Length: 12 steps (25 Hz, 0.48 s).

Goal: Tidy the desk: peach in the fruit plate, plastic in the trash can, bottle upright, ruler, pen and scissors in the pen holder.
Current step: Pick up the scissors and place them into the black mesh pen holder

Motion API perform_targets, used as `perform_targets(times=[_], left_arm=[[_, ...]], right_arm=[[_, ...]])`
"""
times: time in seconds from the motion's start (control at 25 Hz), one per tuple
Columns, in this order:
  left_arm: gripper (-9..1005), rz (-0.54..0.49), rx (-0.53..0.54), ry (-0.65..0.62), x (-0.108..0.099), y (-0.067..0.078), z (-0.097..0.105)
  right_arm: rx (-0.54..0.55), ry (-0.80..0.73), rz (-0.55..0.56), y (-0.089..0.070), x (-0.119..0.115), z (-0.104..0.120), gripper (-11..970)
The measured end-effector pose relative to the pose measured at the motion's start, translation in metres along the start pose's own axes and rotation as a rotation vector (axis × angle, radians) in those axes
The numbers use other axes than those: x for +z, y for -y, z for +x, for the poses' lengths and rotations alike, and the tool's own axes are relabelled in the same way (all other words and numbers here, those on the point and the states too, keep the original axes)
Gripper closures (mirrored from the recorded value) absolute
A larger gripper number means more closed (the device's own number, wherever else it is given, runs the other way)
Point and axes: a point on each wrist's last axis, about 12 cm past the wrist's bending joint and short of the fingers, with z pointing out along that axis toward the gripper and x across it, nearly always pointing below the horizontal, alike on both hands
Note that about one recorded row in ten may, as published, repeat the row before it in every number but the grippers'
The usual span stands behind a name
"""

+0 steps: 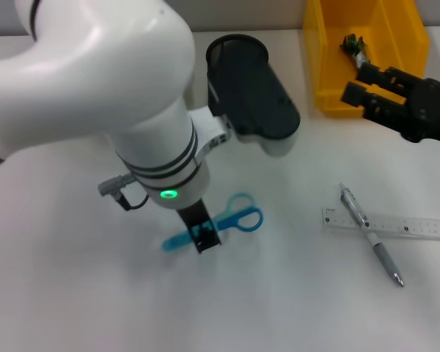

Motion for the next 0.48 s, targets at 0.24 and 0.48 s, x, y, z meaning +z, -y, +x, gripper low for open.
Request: perform_targets(times=[0.24,0.48], left_arm=[[762,-0.023,-0.033,0.153,-0.026,-0.007,-0.009],[762,-0.039,-0.042,0.275,-0.051,-0.016,-0.014]], right_arm=[[0.005,0.075,0.088,-0.006,-0.035,0.011,308],[0.012,0.098,0.129,-0.010,-0.050,0.019,309]])
